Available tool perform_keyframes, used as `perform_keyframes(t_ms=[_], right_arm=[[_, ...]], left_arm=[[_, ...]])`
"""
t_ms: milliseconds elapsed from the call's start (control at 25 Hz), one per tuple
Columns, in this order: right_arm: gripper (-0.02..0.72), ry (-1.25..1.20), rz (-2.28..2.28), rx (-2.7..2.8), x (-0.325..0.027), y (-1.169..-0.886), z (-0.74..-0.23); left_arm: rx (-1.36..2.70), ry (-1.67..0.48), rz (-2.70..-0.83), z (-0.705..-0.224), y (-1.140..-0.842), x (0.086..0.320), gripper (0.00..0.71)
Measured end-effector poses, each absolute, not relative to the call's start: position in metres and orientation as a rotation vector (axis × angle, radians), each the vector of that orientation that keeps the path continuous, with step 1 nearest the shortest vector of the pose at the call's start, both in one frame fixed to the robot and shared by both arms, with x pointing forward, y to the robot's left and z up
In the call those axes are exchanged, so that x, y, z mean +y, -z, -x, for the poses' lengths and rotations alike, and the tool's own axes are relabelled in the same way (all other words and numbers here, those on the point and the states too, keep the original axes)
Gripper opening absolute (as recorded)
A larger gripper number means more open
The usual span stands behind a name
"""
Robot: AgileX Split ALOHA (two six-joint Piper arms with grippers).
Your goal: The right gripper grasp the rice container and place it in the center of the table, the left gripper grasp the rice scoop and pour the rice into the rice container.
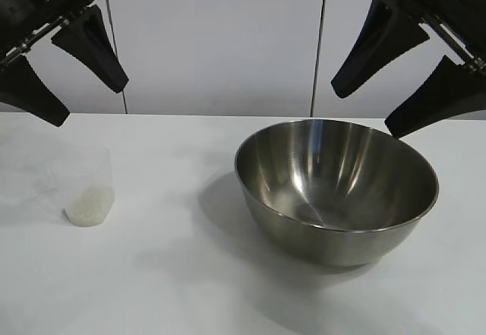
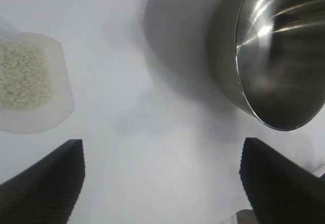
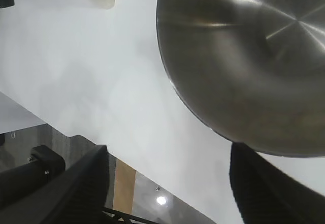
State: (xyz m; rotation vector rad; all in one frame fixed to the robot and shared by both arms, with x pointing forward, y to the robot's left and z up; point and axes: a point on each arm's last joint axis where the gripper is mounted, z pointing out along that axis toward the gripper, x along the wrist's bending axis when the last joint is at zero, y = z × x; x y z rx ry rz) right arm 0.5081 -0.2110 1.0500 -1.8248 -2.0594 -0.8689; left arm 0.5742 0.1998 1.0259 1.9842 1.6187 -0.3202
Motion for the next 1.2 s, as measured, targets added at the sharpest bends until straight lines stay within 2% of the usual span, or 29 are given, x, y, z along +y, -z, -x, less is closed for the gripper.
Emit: perform_keyframes(t_ms=[240, 400, 560, 680, 880, 1200], right_arm=[[0.467, 0.870, 1.824, -2.064, -0.211, -1.051, -0.509], [0.467, 0.849, 1.789, -2.183, -0.214, -1.067, -0.513], [0.467, 0.717, 1.872, -2.385, -0.229, -1.090, -0.521], [0.467, 0.572, 2.026, -2.457, -0.248, -1.091, -0.526], [0.467, 0.416, 2.127, -2.380, -0.271, -1.061, -0.547], [0.467, 0.372, 2.134, -2.299, -0.269, -0.988, -0.592]], left_arm=[[1.618, 0.320, -1.985, -0.574, -1.026, 0.200, 0.602], [1.618, 0.320, -1.985, -0.574, -1.026, 0.200, 0.602], [1.618, 0.320, -1.985, -0.574, -1.026, 0.200, 0.602], [1.618, 0.320, -1.985, -0.574, -1.026, 0.200, 0.602], [1.618, 0.320, -1.985, -0.574, -1.026, 0.200, 0.602], [1.618, 0.320, -1.985, -0.574, -1.026, 0.200, 0.602]])
